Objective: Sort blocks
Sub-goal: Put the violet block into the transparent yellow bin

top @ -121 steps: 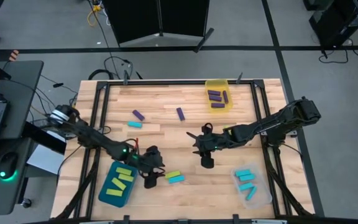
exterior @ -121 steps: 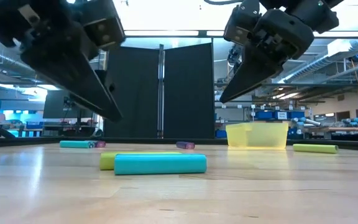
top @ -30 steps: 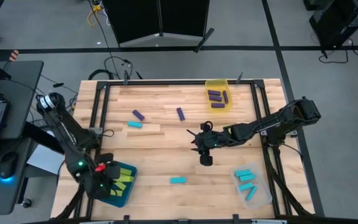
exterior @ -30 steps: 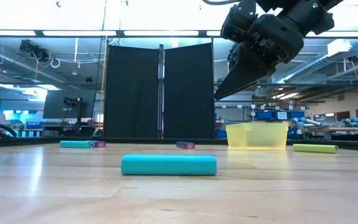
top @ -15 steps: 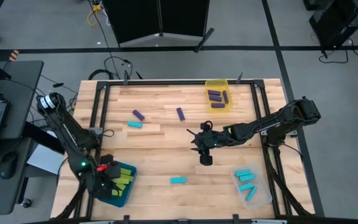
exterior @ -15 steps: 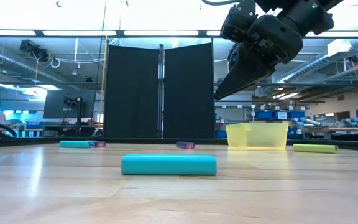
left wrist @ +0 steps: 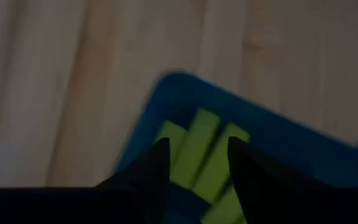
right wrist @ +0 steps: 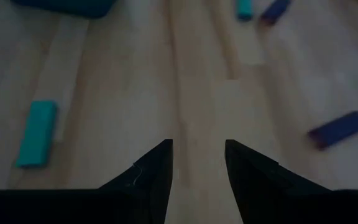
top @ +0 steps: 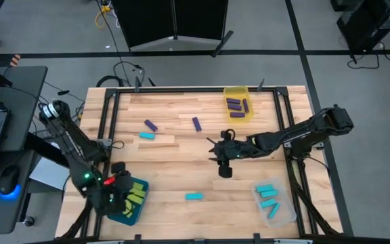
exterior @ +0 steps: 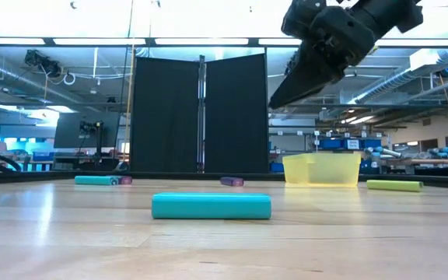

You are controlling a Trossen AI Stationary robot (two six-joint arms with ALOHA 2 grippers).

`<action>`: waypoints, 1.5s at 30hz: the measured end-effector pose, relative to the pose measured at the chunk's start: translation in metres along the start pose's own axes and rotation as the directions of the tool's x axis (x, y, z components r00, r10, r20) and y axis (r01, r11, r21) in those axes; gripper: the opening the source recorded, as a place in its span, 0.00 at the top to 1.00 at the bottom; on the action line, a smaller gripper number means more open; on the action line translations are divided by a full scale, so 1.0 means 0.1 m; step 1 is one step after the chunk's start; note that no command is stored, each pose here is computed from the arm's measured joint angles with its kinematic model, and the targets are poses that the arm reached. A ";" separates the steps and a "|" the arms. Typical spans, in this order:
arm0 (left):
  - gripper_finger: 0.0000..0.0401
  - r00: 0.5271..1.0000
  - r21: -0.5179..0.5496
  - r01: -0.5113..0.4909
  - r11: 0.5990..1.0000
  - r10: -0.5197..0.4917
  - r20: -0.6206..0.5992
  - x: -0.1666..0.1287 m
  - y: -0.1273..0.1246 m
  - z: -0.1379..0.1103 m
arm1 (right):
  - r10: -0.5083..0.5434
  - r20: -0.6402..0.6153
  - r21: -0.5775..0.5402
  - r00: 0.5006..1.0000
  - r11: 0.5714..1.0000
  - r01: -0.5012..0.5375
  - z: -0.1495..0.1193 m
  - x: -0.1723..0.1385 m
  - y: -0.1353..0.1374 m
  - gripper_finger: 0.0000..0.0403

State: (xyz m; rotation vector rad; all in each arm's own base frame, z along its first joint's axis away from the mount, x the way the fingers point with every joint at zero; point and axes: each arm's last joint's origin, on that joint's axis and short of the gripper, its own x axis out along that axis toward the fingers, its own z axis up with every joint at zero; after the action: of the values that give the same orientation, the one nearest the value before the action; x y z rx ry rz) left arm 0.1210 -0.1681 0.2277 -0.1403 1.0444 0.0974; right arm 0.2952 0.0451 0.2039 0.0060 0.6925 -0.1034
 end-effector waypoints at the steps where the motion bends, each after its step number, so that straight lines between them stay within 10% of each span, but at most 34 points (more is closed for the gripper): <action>1: 0.60 1.000 -0.006 -0.009 1.000 0.009 0.009 0.01 0.03 0.03 | -0.021 0.003 0.002 1.000 1.000 0.021 0.01 -0.04 -0.02 0.61; 18: 0.98 0.989 0.283 0.069 0.957 -0.102 0.104 0.39 0.51 0.89 | -0.113 0.034 0.126 0.993 0.986 0.108 0.10 -0.19 -0.30 0.61; 29: 0.99 0.994 0.200 0.090 0.976 -0.102 0.049 0.62 1.46 1.11 | -0.131 -0.014 0.132 0.991 0.983 0.131 0.01 0.13 -0.34 0.61; 38: 0.99 0.990 -0.030 -0.122 0.992 0.119 -0.080 0.59 2.33 0.99 | -0.137 -0.028 0.114 0.990 0.984 0.140 0.00 0.11 -0.37 0.61; 45: 0.99 0.975 0.094 -0.164 0.982 0.176 -0.137 0.54 2.58 0.95 | -0.086 -0.044 0.087 0.995 0.992 0.090 -0.01 0.12 -0.41 0.61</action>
State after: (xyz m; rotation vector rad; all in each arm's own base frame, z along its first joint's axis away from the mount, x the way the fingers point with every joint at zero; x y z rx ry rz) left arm 0.1914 0.1021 0.2103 0.0177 1.2026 0.2018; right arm 0.2999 0.0037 0.1968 0.0631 0.7274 -0.2196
